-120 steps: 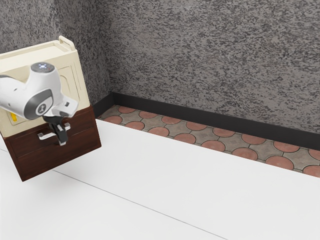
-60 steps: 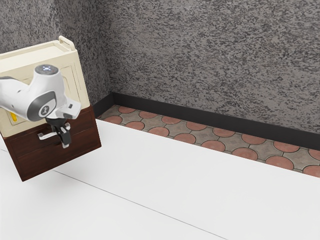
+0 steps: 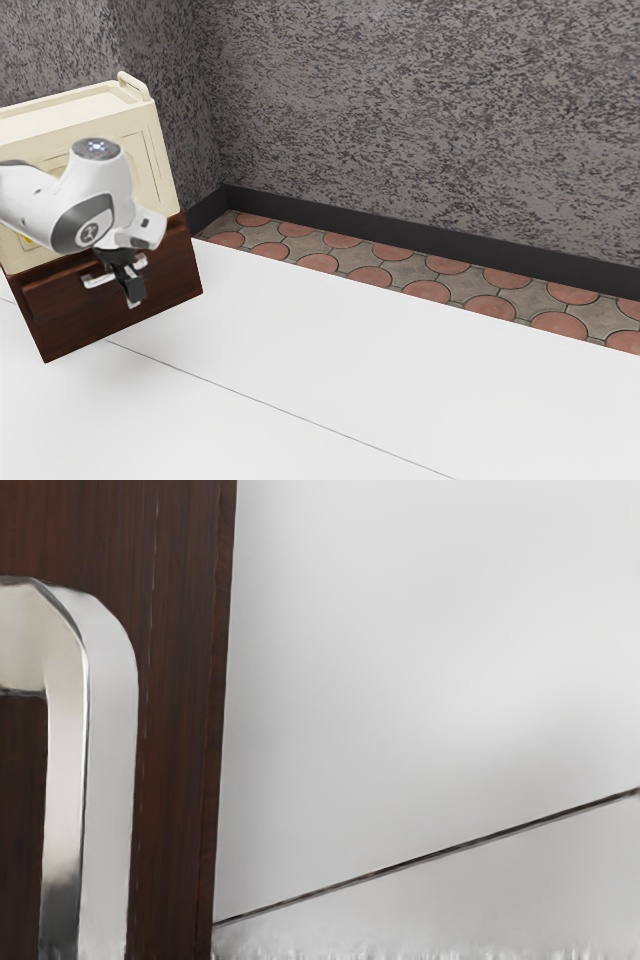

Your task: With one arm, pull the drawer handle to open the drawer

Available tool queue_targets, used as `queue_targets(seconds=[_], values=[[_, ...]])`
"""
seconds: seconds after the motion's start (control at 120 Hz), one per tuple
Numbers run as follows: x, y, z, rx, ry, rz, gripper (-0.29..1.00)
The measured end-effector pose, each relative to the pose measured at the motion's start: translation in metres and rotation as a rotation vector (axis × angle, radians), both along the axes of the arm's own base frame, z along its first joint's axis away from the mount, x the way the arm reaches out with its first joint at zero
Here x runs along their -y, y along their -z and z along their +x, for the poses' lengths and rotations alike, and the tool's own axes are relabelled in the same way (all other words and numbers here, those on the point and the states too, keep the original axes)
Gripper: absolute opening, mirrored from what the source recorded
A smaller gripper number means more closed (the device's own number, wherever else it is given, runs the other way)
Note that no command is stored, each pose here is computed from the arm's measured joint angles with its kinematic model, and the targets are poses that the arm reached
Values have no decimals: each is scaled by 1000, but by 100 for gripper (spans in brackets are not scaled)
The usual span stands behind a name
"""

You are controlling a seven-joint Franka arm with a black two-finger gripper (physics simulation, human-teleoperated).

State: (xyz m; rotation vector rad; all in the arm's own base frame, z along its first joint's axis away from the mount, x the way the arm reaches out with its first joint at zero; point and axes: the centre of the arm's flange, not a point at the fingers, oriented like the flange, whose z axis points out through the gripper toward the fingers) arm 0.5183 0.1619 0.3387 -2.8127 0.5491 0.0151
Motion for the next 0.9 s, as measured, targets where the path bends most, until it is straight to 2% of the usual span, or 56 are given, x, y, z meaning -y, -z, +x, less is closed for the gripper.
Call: queue_targets(seconds=[0.342, 0.592, 0.9], values=[[23, 4, -16, -3, -4, -13, 70], [47, 2, -24, 27, 16, -21, 71], [86, -3, -37, 55, 51, -29, 66]])
